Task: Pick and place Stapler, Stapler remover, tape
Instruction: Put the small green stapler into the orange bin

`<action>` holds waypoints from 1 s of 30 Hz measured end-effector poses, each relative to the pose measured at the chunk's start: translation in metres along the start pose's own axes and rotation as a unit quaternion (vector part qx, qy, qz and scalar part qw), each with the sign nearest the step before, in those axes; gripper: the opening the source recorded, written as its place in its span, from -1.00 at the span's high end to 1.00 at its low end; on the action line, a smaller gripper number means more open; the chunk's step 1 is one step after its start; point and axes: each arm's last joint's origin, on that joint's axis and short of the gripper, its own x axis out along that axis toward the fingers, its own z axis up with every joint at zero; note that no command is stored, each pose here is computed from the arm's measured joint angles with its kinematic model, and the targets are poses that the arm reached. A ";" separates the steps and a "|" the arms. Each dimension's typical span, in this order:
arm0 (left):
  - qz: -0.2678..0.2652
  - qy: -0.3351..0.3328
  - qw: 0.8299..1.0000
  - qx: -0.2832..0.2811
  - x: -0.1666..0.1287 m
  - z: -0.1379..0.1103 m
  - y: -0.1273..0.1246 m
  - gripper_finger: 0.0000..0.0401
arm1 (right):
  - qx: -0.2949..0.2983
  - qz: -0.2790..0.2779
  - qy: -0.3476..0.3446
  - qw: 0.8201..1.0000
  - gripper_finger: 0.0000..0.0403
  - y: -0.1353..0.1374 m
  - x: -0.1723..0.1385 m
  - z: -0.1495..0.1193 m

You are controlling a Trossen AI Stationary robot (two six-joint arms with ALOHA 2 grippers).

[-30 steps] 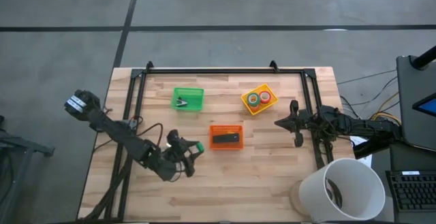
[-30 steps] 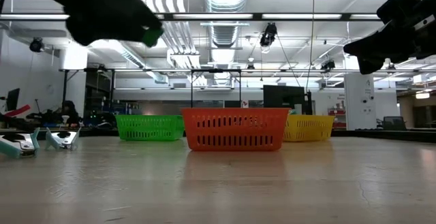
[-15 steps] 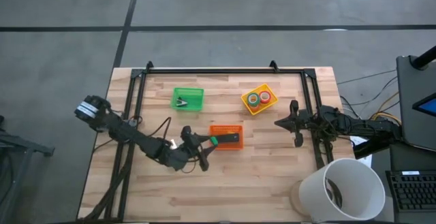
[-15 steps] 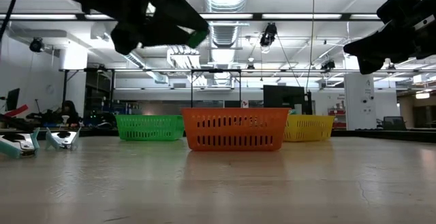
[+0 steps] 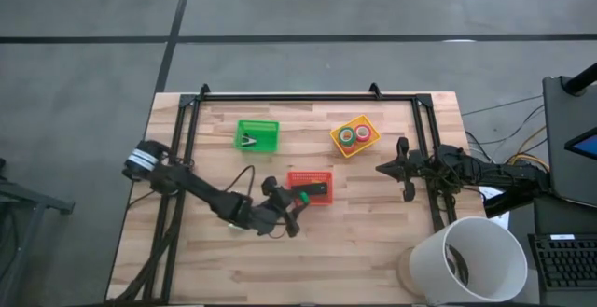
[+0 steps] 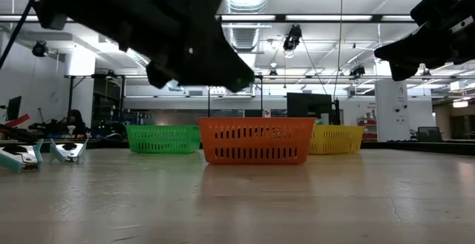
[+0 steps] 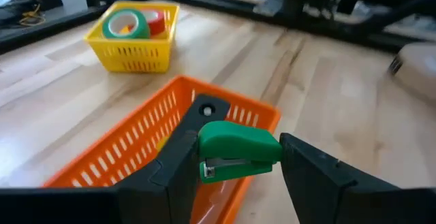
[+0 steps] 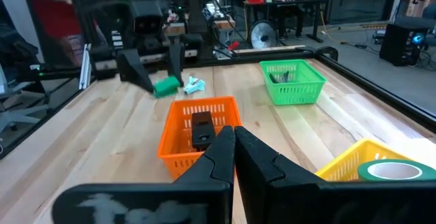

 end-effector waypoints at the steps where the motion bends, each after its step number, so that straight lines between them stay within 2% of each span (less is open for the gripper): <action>1: 0.001 0.004 1.000 0.004 0.003 -0.003 -0.001 0.05 | 0.000 0.000 0.000 1.000 0.96 0.000 0.000 0.000; 4: 0.011 0.013 1.000 0.013 0.012 -0.011 -0.001 0.05 | 0.000 0.000 0.000 1.000 0.96 0.000 0.000 0.000; 12: 0.016 0.009 1.000 0.022 0.018 -0.006 -0.004 0.05 | 0.000 0.000 0.000 1.000 0.96 0.000 0.000 0.000; 16: 0.032 0.031 0.998 0.038 0.020 -0.009 0.002 0.05 | 0.000 0.000 0.000 1.000 0.96 0.000 0.000 0.000; 20: 0.044 0.048 0.998 0.017 0.020 -0.013 0.006 0.05 | 0.000 0.000 0.000 1.000 0.96 0.000 0.000 0.000; 30: 0.044 0.048 0.997 0.035 0.020 -0.013 0.006 0.01 | 0.000 0.000 0.000 1.000 0.96 0.000 0.000 0.000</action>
